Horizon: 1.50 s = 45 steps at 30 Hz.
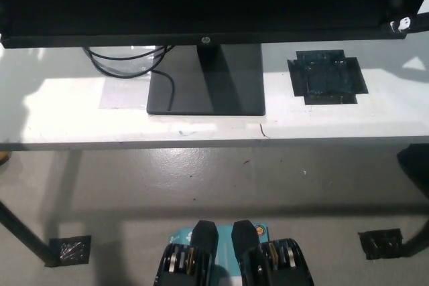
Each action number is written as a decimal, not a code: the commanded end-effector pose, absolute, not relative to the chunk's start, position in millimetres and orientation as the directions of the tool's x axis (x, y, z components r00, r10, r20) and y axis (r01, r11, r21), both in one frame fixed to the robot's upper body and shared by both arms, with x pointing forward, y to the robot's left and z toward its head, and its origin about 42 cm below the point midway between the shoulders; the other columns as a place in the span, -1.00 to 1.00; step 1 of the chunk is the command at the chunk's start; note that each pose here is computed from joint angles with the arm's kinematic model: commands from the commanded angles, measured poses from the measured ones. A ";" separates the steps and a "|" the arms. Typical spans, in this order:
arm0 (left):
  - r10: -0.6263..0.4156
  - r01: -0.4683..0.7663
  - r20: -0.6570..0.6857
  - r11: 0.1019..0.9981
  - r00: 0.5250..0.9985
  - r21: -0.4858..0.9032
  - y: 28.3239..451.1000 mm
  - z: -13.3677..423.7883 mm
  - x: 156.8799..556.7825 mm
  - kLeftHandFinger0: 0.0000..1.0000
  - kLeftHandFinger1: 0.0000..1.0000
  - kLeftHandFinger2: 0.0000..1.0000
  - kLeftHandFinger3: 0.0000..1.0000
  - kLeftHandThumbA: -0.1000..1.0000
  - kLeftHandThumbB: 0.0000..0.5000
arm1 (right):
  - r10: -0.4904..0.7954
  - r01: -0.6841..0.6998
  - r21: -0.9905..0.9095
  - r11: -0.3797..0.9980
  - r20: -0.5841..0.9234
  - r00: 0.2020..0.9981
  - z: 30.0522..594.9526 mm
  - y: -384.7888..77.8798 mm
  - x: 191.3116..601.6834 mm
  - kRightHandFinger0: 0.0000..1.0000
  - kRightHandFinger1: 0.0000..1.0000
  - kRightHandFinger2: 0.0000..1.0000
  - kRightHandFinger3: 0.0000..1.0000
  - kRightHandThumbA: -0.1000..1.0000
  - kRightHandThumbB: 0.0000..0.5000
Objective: The monitor is placed at the center of the table and the robot uses both its hand to grab the left and right sides of the monitor to tilt the angle of the monitor downwards
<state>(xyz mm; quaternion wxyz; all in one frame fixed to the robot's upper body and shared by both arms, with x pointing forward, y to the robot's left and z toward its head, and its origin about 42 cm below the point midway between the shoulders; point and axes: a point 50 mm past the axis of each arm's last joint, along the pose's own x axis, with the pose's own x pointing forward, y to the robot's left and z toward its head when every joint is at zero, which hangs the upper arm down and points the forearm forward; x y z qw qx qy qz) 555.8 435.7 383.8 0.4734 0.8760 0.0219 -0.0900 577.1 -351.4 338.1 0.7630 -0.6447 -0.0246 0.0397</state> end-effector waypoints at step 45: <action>-0.091 -0.232 0.286 0.383 0.954 0.894 463.4 291.8 411.8 1.00 1.00 1.00 1.00 0.88 0.53 | 0.252 0.482 -0.625 0.614 0.734 0.631 316.1 -345.3 419.2 1.00 1.00 1.00 1.00 0.69 0.82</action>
